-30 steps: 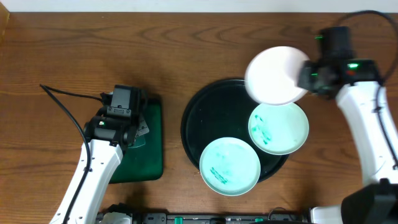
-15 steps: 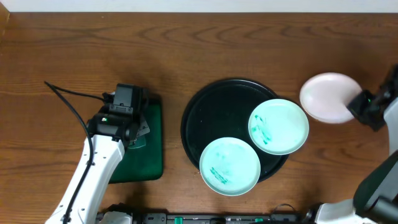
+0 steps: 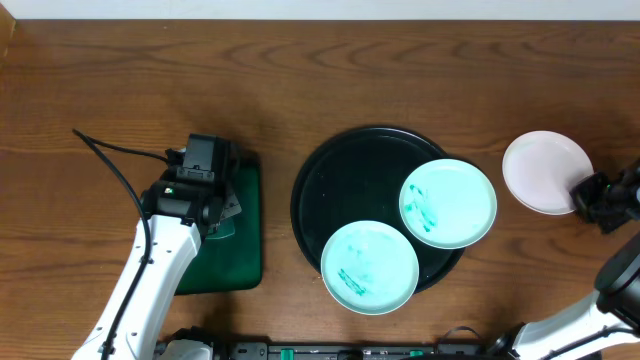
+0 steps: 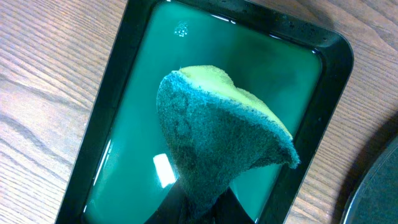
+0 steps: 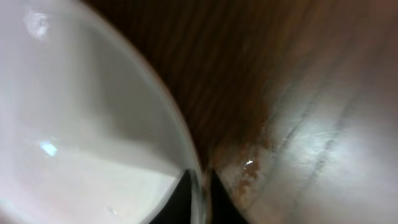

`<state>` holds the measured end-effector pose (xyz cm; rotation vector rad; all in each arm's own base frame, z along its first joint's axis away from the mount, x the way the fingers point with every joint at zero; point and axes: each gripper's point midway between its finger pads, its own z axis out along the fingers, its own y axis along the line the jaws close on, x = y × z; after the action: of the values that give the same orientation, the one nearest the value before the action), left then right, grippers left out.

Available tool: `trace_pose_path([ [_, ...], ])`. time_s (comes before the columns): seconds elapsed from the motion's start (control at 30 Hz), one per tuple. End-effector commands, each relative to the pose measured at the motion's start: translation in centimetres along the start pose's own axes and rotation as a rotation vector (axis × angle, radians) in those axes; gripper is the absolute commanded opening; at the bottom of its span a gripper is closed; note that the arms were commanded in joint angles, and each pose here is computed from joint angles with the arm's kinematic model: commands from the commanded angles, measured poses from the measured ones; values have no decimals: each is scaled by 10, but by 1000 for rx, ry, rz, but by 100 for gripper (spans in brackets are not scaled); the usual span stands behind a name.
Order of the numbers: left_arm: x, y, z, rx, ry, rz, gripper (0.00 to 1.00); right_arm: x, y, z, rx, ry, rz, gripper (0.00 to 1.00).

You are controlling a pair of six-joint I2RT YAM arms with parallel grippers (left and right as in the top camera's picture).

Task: Clean dirty plates on tray and stack at the side
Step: 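Lower the plate onto the table at right and release it, then move the right gripper back to grip the rim of the next plate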

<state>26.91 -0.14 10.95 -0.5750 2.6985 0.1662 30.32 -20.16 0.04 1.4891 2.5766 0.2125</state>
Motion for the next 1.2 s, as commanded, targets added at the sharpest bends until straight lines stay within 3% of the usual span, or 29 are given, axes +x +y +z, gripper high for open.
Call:
trace_pose_path([
  [0.0,-2,1,1,-6,-4,2,7,4,16,-2,-76,25,-50,23],
  [0.07,-2,1,1,-6,-4,2,7,2,21,-8,-97,26,-65,23],
  [0.2,-2,1,1,-6,-4,2,7,-7,27,-37,-91,-13,-88,46],
  [0.47,-2,1,1,-6,-4,2,7,-15,45,-127,-113,-183,-115,59],
  [0.53,-2,1,1,-6,-4,2,7,1,64,-154,-183,-212,-242,87],
  [0.57,-2,1,1,-6,-4,1,7,11,73,-162,-204,-213,-292,89],
  [0.6,-2,1,1,-6,-4,1,7,21,80,-168,-219,-211,-340,87],
  [0.63,-2,1,1,-6,-4,1,7,30,86,-172,-224,-206,-366,77],
  [0.73,-2,0,1,-3,-2,2,7,69,100,-173,-219,-131,-445,29],
  [0.77,-2,0,1,-3,-2,2,7,77,103,-172,-218,-108,-464,28],
  [0.8,-2,0,1,-3,-2,2,7,89,109,-169,-224,-75,-490,39],
  [0.83,-2,0,1,-3,-2,2,7,100,113,-165,-226,-43,-510,62],
  [0.87,-2,0,1,-3,-2,1,7,108,114,-160,-220,-19,-521,75],
  [0.93,-2,0,1,-3,-2,1,7,121,115,-149,-199,24,-551,76],
  [0.97,-2,0,1,-3,-2,1,7,125,116,-145,-195,37,-559,82],
  [1.0,-2,0,1,-3,-2,2,7,129,117,-139,-191,51,-569,99],
  [1.17,-2,0,1,-3,-2,2,7,135,111,-113,-161,110,-556,99],
])
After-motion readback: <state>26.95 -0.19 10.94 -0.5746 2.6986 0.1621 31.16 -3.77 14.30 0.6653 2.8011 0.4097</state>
